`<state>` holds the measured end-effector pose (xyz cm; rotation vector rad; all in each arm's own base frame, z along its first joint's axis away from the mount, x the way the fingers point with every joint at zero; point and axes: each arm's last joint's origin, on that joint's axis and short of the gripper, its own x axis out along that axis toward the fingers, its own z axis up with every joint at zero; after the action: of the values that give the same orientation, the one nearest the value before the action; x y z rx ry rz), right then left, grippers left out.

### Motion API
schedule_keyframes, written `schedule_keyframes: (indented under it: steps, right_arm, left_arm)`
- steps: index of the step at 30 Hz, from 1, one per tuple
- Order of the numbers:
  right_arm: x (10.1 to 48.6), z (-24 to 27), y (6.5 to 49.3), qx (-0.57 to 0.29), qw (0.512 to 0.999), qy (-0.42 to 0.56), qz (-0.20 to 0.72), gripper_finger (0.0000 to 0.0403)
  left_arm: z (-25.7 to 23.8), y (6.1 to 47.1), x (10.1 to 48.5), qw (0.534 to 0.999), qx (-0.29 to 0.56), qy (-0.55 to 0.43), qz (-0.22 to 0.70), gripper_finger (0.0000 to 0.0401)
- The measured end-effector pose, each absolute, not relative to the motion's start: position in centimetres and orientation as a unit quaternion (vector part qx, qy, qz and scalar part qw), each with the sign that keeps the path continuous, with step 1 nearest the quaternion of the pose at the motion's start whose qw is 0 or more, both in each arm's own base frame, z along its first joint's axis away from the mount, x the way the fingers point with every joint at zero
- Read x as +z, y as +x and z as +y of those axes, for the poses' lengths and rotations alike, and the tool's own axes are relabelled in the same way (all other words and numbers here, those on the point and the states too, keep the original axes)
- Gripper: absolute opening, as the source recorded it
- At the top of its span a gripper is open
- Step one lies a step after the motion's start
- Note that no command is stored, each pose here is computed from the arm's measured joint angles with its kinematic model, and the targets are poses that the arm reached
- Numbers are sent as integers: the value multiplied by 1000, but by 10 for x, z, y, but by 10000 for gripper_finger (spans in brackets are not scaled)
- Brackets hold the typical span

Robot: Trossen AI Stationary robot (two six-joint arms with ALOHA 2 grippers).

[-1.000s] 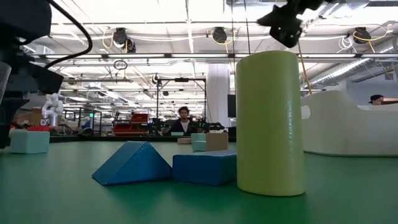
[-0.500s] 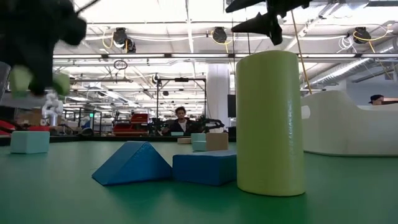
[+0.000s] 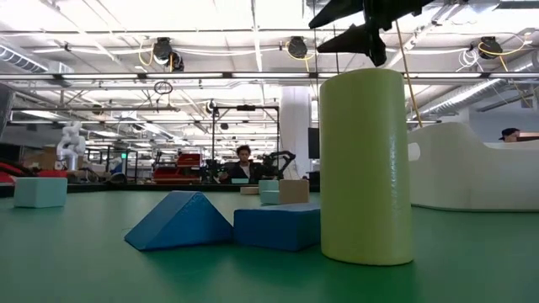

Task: Sort & place blocks by color
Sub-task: Put the left yellow block into the transparent bin

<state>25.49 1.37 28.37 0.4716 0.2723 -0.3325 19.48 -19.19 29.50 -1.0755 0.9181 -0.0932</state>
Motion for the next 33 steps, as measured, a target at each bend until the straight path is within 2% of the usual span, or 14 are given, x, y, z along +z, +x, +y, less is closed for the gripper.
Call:
schedule_keyframes:
  steps: [4,8,13,18,28,33]
  right_arm:
    - [273,14,253,-166,948,229,143,210]
    - [257,13,249,-172,944,229,164,210]
    - [236,13,244,-180,936,244,177,210]
    - [226,12,241,-172,940,256,148,210]
    - [236,15,245,-115,952,266,94,210]
    - [237,17,245,-85,944,303,97,210]
  left_arm:
    - [-212,176,284,703,-45,-502,502,136]
    - [-222,163,267,651,9,-495,575,138]
    - [-224,162,249,619,84,-488,609,133]
    - [-228,167,234,615,120,-476,618,141]
    - [-229,179,232,617,106,-493,604,132]
    - [-224,193,234,650,83,-496,569,132]
